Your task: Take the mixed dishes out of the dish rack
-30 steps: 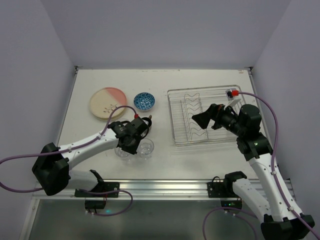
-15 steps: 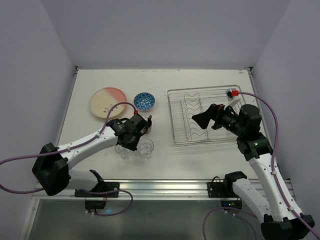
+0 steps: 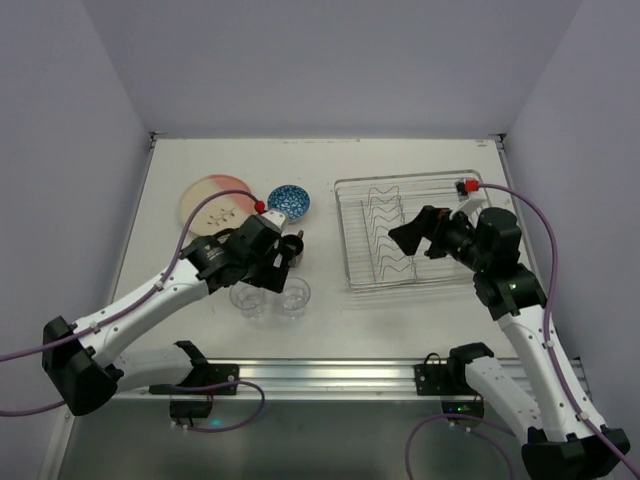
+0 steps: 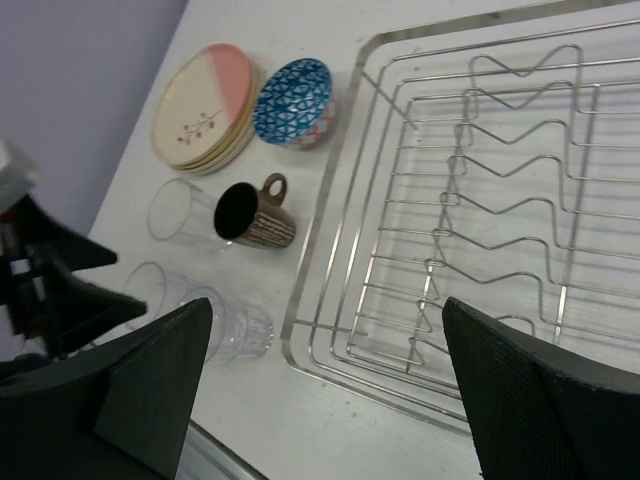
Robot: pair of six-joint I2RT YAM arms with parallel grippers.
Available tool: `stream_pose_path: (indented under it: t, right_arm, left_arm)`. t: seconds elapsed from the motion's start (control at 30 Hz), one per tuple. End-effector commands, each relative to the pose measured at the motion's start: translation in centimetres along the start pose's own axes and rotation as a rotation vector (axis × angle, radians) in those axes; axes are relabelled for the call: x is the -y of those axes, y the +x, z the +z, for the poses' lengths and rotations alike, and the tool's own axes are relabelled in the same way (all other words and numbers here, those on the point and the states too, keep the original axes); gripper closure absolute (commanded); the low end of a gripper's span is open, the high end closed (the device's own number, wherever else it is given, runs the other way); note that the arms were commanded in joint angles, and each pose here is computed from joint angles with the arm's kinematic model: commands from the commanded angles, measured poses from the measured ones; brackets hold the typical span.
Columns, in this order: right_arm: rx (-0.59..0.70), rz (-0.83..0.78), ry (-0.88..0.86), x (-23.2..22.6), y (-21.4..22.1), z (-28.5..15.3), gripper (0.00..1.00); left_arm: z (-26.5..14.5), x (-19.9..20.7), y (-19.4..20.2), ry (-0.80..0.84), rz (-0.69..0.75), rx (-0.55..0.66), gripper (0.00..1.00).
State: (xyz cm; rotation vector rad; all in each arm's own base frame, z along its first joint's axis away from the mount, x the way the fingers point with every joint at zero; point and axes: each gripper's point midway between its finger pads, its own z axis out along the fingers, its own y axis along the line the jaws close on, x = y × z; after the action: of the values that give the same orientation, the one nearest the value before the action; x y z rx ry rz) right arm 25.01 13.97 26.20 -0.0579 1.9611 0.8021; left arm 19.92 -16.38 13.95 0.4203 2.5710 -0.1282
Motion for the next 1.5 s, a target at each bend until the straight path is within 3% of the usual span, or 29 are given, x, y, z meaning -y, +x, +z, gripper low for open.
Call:
stream_pose_path:
  t: [0.0, 0.13, 0.3, 0.53, 0.9, 1.47]
  right_arm:
    - [0.043, 0.022, 0.195, 2.6, -1.9, -0.6, 0.01]
    - [0.047, 0.053, 0.331, 4.4, -3.0, -1.1, 0.01]
    - [0.061, 0.087, 0.562, 7.9, -3.7, -2.8, 0.01]
    - [0.013, 0.154, 0.883, 14.2, -3.2, -5.7, 0.01]
    - [-0.079, 0.247, 1.141, 21.9, -1.6, -7.8, 0.01]
    - [-0.192, 0.337, 1.112, 26.1, 1.3, -4.1, 0.06]
  left_arm:
    - [-3.2, 0.2, -4.0, 0.048, -0.029, 0.185, 0.00]
    - [-5.3, -1.2, -6.0, 0.020, -0.075, 0.343, 0.00]
    - [-7.5, -5.8, -7.9, -0.190, -0.189, 0.538, 0.00]
    - [-11.3, -9.5, -7.4, -0.246, -0.317, 0.791, 0.00]
    - [-11.4, -9.2, -6.4, -0.192, -0.281, 0.798, 0.00]
    - [-11.6, -8.1, -6.3, -0.105, -0.259, 0.830, 0.00]
